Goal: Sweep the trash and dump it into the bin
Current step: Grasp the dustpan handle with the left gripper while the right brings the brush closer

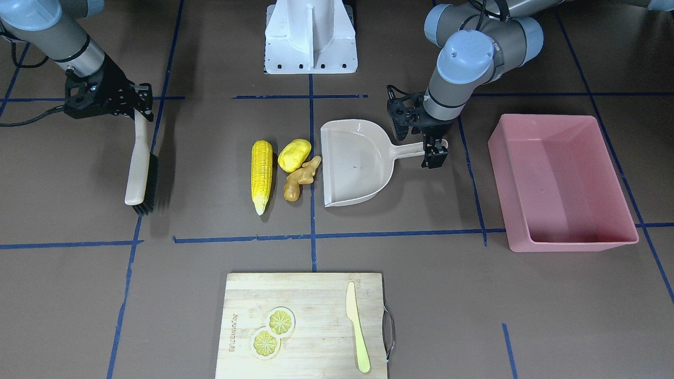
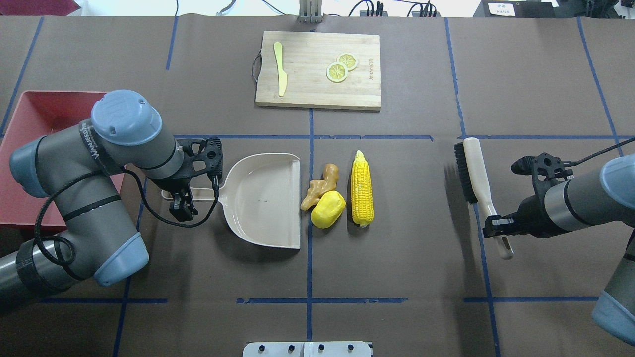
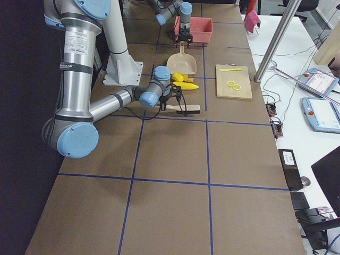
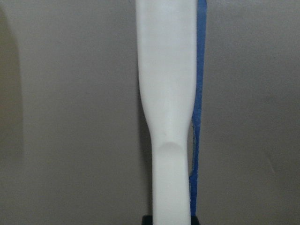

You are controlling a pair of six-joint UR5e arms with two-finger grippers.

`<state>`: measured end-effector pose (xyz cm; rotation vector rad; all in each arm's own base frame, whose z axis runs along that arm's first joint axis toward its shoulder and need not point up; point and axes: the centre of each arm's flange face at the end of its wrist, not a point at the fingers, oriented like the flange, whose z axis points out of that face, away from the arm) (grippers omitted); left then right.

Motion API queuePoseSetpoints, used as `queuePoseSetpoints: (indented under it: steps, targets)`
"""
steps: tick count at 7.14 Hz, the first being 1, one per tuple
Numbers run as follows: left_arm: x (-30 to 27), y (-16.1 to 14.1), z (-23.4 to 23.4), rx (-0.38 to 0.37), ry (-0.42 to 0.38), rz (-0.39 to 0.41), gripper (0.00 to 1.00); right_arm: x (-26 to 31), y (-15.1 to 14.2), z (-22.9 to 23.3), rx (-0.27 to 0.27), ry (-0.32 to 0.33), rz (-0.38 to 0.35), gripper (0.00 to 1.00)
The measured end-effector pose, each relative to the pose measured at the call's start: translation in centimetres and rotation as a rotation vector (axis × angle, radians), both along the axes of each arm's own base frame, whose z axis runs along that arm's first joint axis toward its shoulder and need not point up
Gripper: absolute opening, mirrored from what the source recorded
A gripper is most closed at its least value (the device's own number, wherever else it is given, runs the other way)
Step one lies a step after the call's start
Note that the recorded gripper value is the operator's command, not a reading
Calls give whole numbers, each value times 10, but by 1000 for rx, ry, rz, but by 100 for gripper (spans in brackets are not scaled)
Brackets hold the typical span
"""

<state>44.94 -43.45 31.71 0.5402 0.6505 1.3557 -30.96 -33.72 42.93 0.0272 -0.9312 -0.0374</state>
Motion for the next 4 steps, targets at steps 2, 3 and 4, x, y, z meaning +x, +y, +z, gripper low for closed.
queuePoseSetpoints:
  steps: [2, 3, 4]
  targets:
    - [15, 3, -4, 27, -19, -6, 52, -13, 3, -8, 11, -1, -7, 0]
    - [20, 2, -6, 36, -25, -9, 26, -18, 5, -11, 7, -3, -4, 0]
    - [22, 1, -7, 42, -27, -9, 8, -22, 6, -14, 2, -7, -3, 0]
